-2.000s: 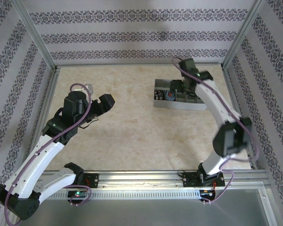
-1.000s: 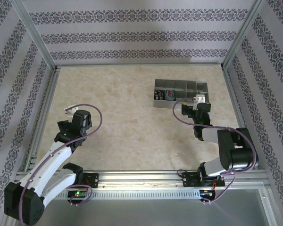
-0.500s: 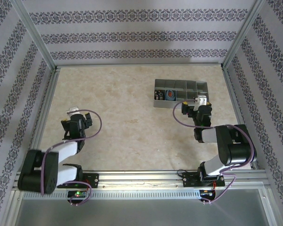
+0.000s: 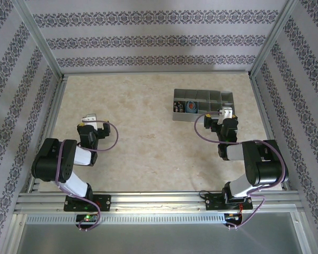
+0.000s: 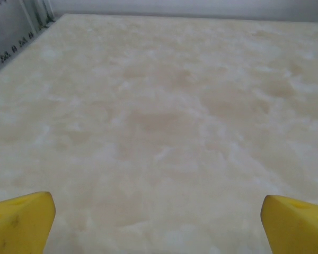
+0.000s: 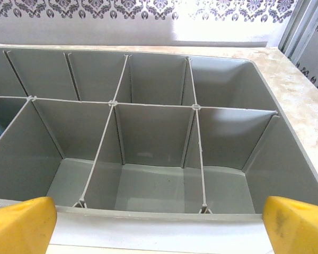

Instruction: Roll the socks

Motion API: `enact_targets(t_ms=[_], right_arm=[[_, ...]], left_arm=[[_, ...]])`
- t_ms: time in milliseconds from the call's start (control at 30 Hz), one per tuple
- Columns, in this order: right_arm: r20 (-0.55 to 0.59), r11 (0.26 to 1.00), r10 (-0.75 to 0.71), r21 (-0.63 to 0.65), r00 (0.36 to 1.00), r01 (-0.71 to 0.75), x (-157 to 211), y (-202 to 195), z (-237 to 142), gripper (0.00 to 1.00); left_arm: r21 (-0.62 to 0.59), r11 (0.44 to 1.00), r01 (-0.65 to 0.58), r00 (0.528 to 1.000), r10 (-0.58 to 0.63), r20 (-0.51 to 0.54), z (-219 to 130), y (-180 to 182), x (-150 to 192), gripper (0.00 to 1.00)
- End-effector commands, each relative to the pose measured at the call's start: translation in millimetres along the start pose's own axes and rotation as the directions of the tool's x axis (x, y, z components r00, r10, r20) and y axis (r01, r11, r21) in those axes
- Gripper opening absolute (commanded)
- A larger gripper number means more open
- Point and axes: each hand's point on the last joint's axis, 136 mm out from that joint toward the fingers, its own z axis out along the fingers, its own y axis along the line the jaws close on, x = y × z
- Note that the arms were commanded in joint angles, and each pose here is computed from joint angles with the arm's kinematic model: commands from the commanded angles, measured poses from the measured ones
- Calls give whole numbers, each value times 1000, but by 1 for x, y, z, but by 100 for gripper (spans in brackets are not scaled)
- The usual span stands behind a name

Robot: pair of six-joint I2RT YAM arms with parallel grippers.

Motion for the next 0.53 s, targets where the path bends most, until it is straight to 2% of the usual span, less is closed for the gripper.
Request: enact_targets(t_ms=[0, 67, 133, 200, 267, 467, 500], right_arm=[[46, 1000, 20, 4, 999, -20, -13, -2, 2, 98], [46, 1000, 20, 3, 999, -21, -13, -2, 2, 98], [45, 1000, 20, 2, 999, -20, -13, -1, 2, 98], [46, 1000, 19, 2, 999, -19, -14, -1, 2, 98], [40, 1000, 20, 1, 999, -20, -13, -1, 4, 98], [51, 1000, 17, 9, 999, -18, -13, -2, 1, 98], [57, 1000, 16, 12, 998, -16, -13, -2, 0, 98]], left_arm=[[23, 1000, 1, 996, -3, 87, 7, -2, -28, 99], [11, 1000, 6, 1000, -7, 27, 9, 0, -23, 99], [13, 1000, 3, 997, -4, 73, 9, 0, -27, 99], [11, 1000, 6, 999, -6, 33, 9, 0, -23, 99], [10, 1000, 3, 998, -3, 66, 9, 0, -26, 99], [18, 1000, 4, 998, -5, 60, 7, -1, -25, 99], [11, 1000, 12, 996, -13, 92, 2, 1, -27, 99]])
